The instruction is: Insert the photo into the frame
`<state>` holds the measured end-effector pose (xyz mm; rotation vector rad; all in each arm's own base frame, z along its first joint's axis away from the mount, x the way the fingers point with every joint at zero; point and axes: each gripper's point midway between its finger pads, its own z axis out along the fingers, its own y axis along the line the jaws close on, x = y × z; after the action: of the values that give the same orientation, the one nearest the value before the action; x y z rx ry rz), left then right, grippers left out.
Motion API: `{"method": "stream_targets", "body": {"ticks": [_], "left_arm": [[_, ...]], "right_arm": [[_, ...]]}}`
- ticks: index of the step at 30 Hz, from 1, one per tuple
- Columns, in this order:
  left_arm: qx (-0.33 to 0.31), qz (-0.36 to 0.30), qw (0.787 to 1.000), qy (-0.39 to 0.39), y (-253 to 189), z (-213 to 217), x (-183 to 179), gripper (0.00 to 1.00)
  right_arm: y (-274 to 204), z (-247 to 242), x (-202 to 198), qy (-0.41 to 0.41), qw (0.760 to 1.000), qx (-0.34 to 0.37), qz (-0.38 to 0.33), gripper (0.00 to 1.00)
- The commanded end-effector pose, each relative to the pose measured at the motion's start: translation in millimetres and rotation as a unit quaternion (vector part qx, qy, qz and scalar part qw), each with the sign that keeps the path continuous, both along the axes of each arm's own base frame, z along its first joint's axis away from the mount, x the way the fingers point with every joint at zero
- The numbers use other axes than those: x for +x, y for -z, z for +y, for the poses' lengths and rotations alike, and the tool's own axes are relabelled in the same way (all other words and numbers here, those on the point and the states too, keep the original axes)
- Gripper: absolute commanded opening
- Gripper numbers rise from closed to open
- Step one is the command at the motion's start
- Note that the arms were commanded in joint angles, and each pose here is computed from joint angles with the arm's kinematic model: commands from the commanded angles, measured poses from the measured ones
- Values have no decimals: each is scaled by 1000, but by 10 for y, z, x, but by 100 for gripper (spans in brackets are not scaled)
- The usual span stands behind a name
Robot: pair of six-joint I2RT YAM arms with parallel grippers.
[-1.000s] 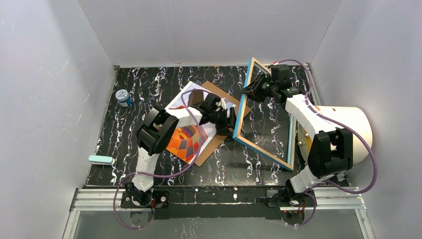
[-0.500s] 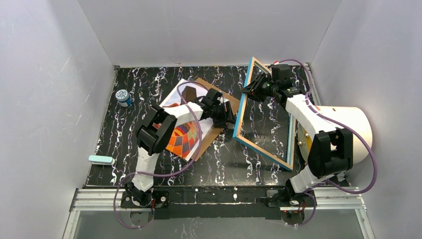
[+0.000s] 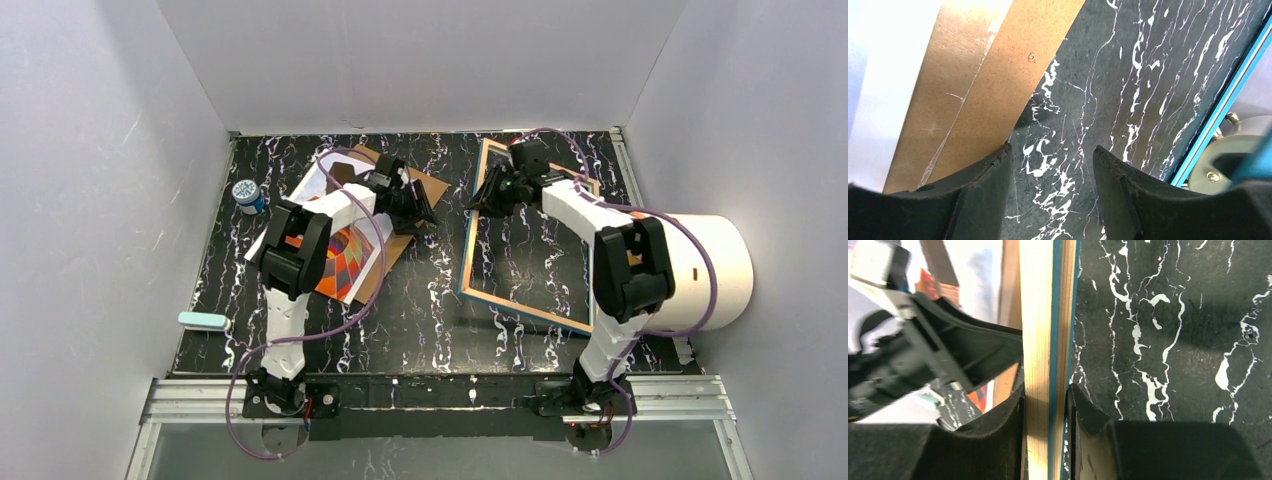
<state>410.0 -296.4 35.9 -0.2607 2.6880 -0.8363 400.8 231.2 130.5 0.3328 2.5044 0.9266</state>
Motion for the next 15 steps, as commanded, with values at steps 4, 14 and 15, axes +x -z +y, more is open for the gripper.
{"method": "stream_targets", "body": {"ticks": [4, 14, 15], "left_arm": [[-35, -31, 999, 19, -710, 75, 123, 61], [65, -66, 995, -38, -1046, 739, 134, 64], [72, -67, 994, -41, -1055, 790, 126, 65]], "right_arm": [[99, 495, 144, -44, 999, 26, 9, 10], [500, 1139, 220, -58, 995, 41, 66, 15], [537, 1184, 213, -59, 995, 41, 69, 15]]}}
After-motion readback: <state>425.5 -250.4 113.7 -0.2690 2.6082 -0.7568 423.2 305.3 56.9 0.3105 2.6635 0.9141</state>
